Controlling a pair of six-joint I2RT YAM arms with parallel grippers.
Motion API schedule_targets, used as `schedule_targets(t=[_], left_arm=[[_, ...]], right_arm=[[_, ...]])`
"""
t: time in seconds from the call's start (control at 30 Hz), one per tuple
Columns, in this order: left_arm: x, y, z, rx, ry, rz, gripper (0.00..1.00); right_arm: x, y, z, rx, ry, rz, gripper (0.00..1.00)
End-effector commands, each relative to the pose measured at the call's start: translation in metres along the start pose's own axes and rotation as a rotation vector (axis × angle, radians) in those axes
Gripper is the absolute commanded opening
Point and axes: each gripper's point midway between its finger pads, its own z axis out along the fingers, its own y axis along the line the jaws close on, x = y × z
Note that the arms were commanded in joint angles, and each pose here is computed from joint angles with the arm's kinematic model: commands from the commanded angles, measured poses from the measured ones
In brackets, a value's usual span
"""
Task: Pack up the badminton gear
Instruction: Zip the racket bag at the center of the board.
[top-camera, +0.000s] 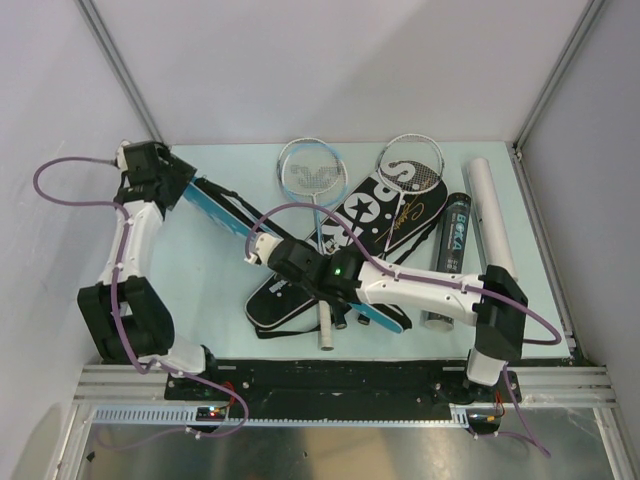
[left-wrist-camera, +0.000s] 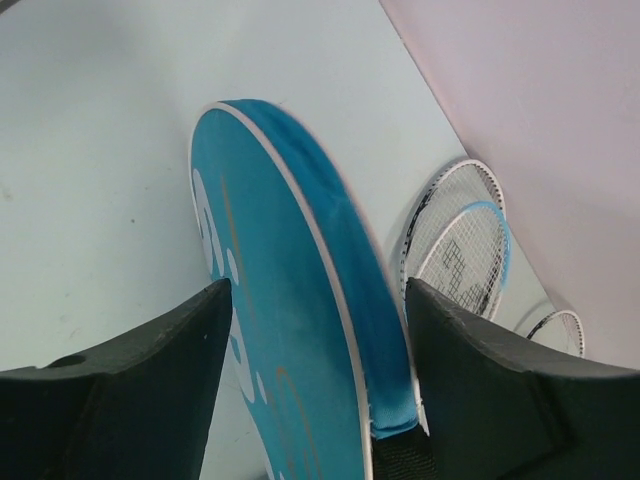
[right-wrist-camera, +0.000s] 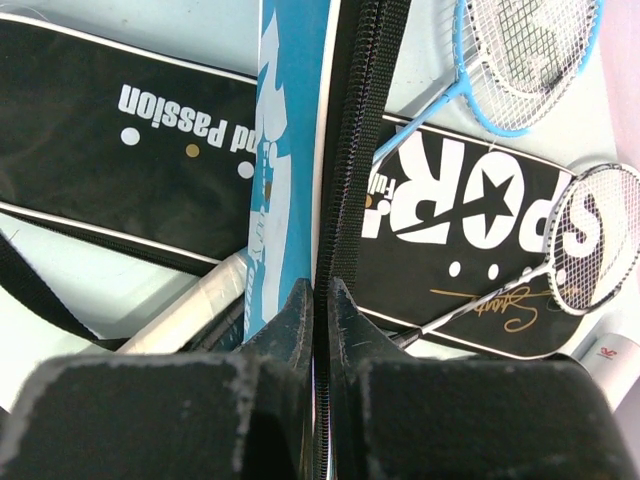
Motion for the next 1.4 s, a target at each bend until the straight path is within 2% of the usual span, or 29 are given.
schedule_targets(t=[0.0,0.3,0.57,0.67,0.83,1.0,1.07,1.27,1.37], left_arm=[[-0.011,-0.005,-0.014,0.051,-0.009,-0.05,0.72],[-0.022,-0.006,-0.01,0.071,0.002,-0.048,0.7],[-0.022,-0.009,-0.004,0.095,0.036,-0.055,0.6],[-0.022,-0.011,-0.004,0.11,0.05,-0.061,0.49],[-0.015,-0.013,-0.004,0.128,0.09,-0.096,0.25],[-0.011,-0.015,-0.007,0.142,0.109,-0.115,0.06],[-0.01,-0.016,-0.007,0.144,0.115,-0.121,0.02],[-0.002,-0.015,-0.007,0.155,0.151,-0.136,0.0],[0.0,-0.013,-0.007,0.152,0.153,-0.134,0.0]], right_arm=[[-0.023,-0.014,-0.02,0.034,-0.097,0.084,0.0],[-0.021,-0.009,-0.023,0.017,-0.102,0.093,0.0],[-0.018,-0.006,-0.021,0.009,-0.097,0.102,0.0],[-0.017,-0.005,-0.021,0.005,-0.096,0.111,0.0],[-0.02,-0.001,-0.021,-0.018,-0.111,0.141,0.0],[-0.034,-0.004,-0.023,-0.058,-0.164,0.216,0.1],[-0.043,-0.007,-0.024,-0.088,-0.202,0.255,0.14],[-0.08,-0.027,-0.019,-0.197,-0.338,0.399,0.3],[-0.102,-0.039,-0.013,-0.243,-0.409,0.467,0.34]])
